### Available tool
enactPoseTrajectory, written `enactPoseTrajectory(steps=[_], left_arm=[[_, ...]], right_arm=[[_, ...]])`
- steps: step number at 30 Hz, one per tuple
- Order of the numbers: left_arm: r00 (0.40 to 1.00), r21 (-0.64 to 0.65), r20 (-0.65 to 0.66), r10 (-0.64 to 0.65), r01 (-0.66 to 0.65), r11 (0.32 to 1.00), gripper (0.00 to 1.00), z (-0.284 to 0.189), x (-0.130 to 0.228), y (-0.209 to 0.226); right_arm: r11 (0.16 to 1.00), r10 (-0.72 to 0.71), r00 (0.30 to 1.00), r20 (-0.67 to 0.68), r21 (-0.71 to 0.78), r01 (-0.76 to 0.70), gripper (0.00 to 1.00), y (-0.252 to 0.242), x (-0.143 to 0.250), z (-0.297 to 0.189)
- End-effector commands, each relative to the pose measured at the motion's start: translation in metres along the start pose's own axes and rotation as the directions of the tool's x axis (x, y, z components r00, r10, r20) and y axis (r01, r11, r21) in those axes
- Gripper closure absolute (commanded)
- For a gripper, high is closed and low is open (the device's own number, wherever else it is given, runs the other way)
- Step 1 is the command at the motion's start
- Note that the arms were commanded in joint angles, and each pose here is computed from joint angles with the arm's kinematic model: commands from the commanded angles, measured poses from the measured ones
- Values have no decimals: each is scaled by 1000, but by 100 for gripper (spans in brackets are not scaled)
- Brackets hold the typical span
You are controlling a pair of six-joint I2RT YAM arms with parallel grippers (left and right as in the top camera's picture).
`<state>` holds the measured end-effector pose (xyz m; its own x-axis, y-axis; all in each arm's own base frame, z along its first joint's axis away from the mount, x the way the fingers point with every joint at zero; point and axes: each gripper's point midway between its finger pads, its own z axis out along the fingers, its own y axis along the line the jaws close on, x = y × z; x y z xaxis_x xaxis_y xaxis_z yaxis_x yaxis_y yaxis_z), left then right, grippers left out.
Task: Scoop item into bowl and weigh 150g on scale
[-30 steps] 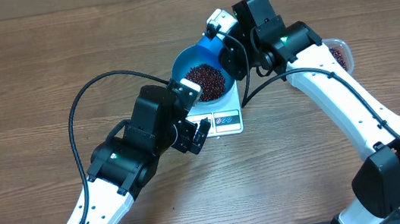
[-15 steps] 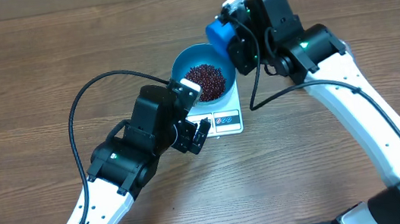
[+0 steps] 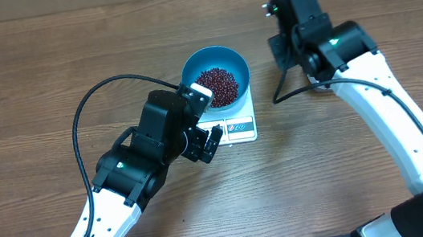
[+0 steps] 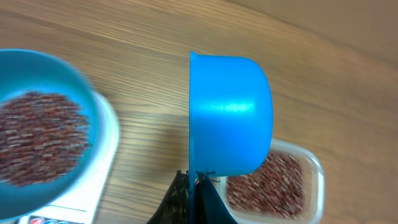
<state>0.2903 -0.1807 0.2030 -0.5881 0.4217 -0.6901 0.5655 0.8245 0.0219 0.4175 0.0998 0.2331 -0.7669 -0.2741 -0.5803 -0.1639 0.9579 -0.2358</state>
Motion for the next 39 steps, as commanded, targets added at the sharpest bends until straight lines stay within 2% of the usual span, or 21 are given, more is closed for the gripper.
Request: enactPoseTrajectory(steps=[1,5,12,23,39], left_arm=[[1000,-3,20,8,-8,1000,0,-5,-4,1],[1000,-3,20,8,-8,1000,1,-5,-4,1],[1000,-3,20,8,-8,1000,1,-5,-4,1],[1000,-3,20,8,-8,1000,0,-5,-4,1],[1000,-3,20,8,-8,1000,0,-5,-4,1]], right_arm=[[987,139,990,32,73,-141,96,-37,-7,-11],[970,217,976,1,112,-216,96,-62,4,-6],[957,250,966,-73,171,-235,96,-88,26,2],[934,211,938,-275,340,-110,96,-104,69,48],[942,175,887,-428,335,-25,96,-94,111,77]])
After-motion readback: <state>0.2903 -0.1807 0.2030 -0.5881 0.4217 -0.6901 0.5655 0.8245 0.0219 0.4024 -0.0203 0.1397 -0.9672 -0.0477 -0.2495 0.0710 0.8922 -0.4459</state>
